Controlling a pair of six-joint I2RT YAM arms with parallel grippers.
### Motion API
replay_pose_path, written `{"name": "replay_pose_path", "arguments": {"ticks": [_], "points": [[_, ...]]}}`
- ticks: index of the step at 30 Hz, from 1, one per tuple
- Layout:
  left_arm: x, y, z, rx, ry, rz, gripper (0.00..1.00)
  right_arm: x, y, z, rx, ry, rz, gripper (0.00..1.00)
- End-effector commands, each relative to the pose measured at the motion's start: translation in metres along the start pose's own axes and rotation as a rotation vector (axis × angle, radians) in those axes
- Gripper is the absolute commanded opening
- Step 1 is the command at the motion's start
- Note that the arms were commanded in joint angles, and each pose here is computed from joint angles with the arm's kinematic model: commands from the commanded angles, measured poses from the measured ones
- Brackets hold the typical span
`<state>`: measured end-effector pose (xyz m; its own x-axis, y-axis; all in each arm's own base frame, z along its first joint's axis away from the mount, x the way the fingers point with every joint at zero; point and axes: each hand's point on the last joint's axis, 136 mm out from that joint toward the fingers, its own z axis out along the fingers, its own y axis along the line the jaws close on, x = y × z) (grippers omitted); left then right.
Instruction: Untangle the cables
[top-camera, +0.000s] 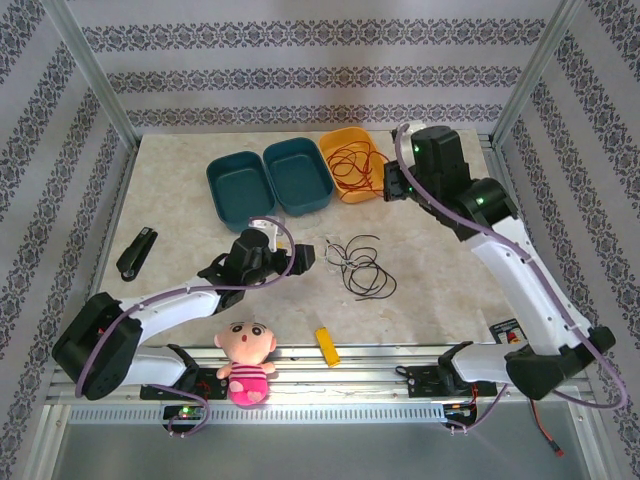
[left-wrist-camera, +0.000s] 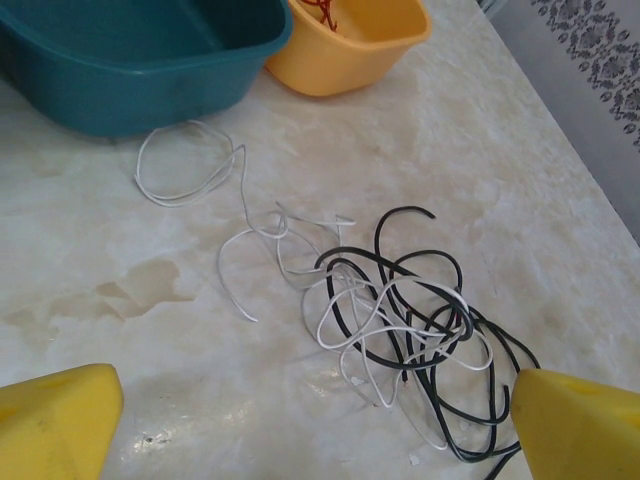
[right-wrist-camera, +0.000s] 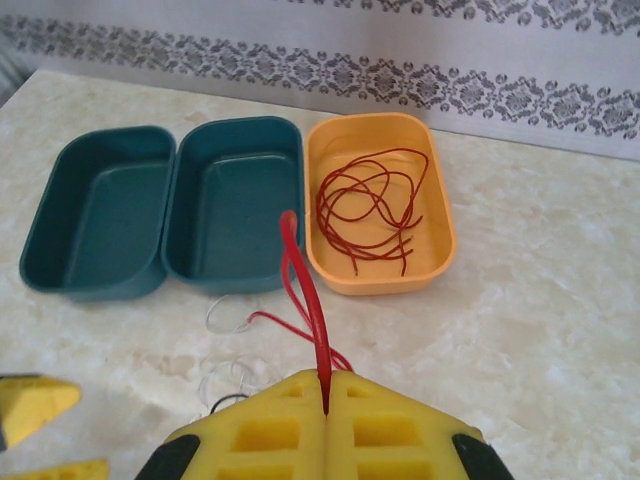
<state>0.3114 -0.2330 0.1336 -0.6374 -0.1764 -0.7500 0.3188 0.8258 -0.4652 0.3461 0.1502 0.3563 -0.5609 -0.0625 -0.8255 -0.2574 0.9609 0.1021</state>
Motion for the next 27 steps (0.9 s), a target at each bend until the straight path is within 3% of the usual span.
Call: {"name": "replay_pose_path", "arguments": {"ticks": [1,13,27], "points": [[0.002,0.004,-0.006,-0.032,-0.011,0.001,0.99,-0.028,-0.001,0.013,-0.053,-0.070,0.097,0.00],[0.004,0.014,-0.013,-0.074,-0.020,0.007,0.99,-0.066,-0.049,0.105,0.007,-0.160,0.383,0.00],[0.005,0.023,-0.016,-0.111,-0.004,0.045,0.99,-0.079,-0.061,0.224,-0.022,-0.202,0.639,0.00]]}}
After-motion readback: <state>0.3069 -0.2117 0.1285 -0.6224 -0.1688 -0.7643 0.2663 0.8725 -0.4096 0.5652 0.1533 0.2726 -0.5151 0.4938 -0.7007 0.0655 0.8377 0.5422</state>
